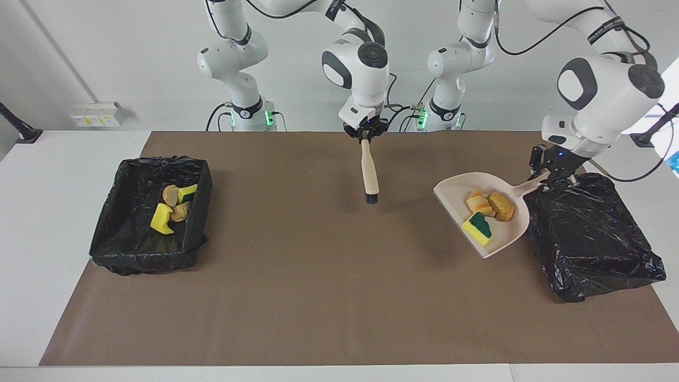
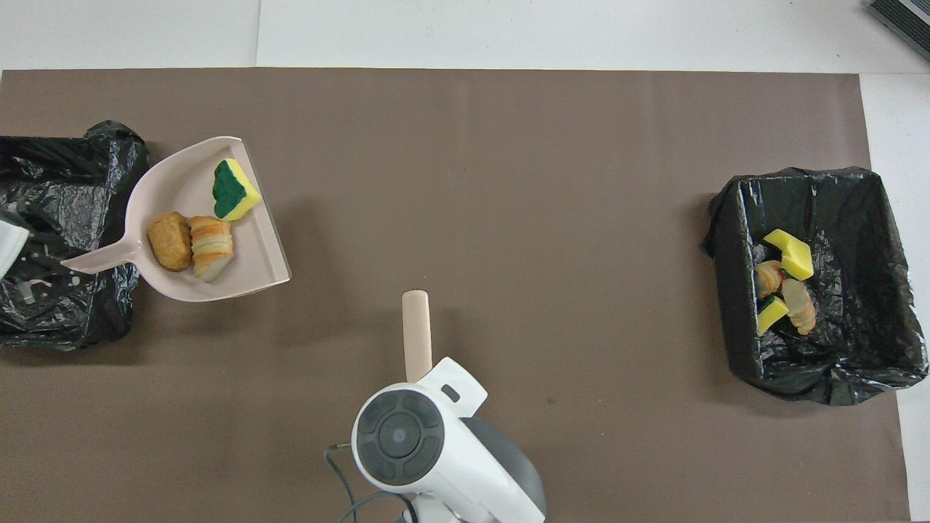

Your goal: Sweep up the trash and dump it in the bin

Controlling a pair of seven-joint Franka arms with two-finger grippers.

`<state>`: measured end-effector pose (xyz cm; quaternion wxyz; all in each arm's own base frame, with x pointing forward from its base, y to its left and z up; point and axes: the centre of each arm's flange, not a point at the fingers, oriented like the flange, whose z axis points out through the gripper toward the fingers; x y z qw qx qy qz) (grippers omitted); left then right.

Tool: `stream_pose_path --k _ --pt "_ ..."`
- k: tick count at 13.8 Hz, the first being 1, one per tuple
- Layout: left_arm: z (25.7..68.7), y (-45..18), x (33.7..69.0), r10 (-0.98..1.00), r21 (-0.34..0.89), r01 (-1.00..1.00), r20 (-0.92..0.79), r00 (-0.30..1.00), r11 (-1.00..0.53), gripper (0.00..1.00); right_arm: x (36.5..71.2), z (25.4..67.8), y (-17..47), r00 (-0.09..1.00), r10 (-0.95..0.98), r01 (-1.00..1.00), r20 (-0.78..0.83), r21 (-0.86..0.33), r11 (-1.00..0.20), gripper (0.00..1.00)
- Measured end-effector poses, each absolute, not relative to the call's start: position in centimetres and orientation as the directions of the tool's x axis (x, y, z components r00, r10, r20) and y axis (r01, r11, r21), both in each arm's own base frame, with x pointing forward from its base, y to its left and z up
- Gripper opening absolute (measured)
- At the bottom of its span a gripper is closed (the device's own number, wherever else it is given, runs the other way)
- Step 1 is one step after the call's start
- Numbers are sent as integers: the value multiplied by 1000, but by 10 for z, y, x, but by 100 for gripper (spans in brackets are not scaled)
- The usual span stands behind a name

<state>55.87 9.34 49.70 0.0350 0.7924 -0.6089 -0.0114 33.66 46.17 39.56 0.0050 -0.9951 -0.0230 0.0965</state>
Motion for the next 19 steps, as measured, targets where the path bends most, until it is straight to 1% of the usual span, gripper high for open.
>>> stream_pose_path --k 1,3,5,7,9,10,12,13,15,16,19 --pt "502 123 554 -977 61 -976 30 212 -210 31 321 386 471 977 55 56 -204 2 -998 26" --pt "511 175 547 -990 36 -990 33 137 -136 31 300 366 477 973 52 60 -223 26 -998 26" --pt "522 215 547 -997 14 -997 24 77 -77 31 285 344 478 974 47 51 -224 10 -999 26" --pt "526 257 552 -1000 7 -1000 -10 -9 9 31 279 333 476 973 28 28 -228 -4 -1000 26" --pt "524 300 559 -996 16 -998 -61 -60 59 31 280 334 476 974 22 19 -224 -15 -1000 26" --pt "522 322 563 -994 17 -997 -85 -70 69 31 282 335 477 975 20 16 -222 -19 -1000 31" --pt "521 354 577 -989 -5 -996 -125 -84 86 31 293 347 481 978 13 4 -206 -42 -999 56" --pt "520 363 584 -984 -14 -995 -154 -92 95 31 305 358 483 981 2 -10 -192 -62 -998 67" --pt "524 372 593 -973 -32 -994 -210 -98 107 31 343 383 478 987 -18 -30 -158 -74 -997 92" --pt "527 374 594 -968 -40 -993 -232 -95 107 31 362 395 471 989 -7 -17 -147 -69 -997 100" --pt "535 377 594 -951 -31 -998 -306 -40 52 31 417 418 427 983 73 63 -169 -59 -996 100"
